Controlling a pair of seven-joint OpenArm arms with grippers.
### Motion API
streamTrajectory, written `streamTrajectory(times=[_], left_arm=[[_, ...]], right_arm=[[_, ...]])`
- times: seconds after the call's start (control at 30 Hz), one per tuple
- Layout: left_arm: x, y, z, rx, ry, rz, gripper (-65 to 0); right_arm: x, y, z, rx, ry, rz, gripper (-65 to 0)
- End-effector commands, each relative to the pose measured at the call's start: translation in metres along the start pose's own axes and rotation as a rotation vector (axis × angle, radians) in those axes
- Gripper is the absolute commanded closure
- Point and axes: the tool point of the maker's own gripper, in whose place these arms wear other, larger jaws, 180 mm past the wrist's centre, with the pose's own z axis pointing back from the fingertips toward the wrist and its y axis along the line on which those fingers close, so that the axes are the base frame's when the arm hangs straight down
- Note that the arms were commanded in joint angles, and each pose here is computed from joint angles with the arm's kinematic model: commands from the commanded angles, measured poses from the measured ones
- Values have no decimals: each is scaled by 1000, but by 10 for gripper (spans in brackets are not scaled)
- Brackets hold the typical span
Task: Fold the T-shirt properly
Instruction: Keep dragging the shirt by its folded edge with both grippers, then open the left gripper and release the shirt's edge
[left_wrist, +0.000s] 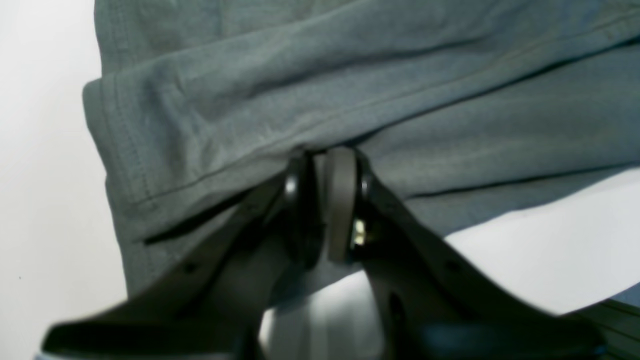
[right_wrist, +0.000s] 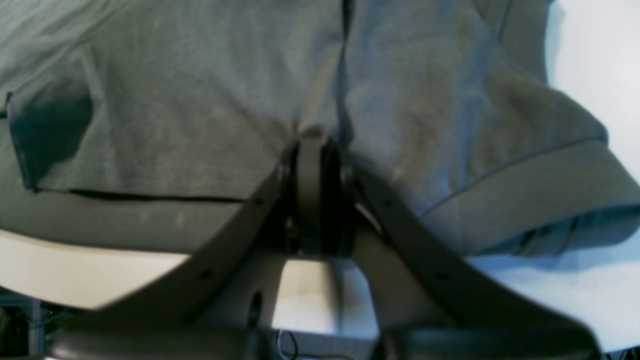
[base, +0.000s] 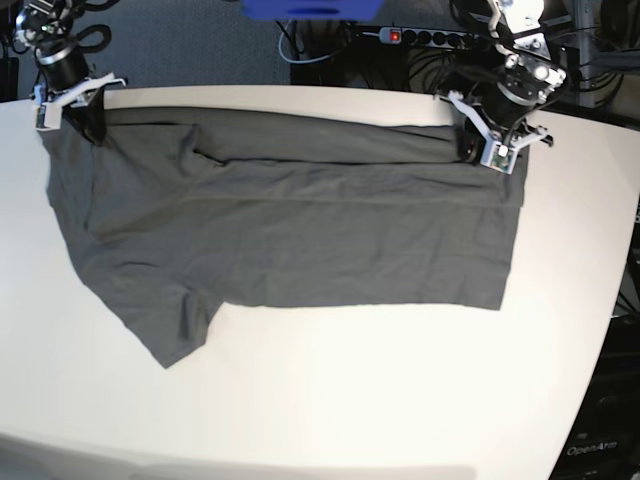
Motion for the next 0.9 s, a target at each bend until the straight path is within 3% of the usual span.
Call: streamTrajectory(times=[0.0,0.4,0.87], left_arm=[[-51,2,7,19,246,-68,-71],[-11,10,18,55,129,-77,-58],[10,16,24,82,80,-103,-58]], right_arm=[[-18,-6,6,-18,94,38,-38],[36,8,23,-33,-35,134,-33],[42,12,26,-31,-51,148,-41]])
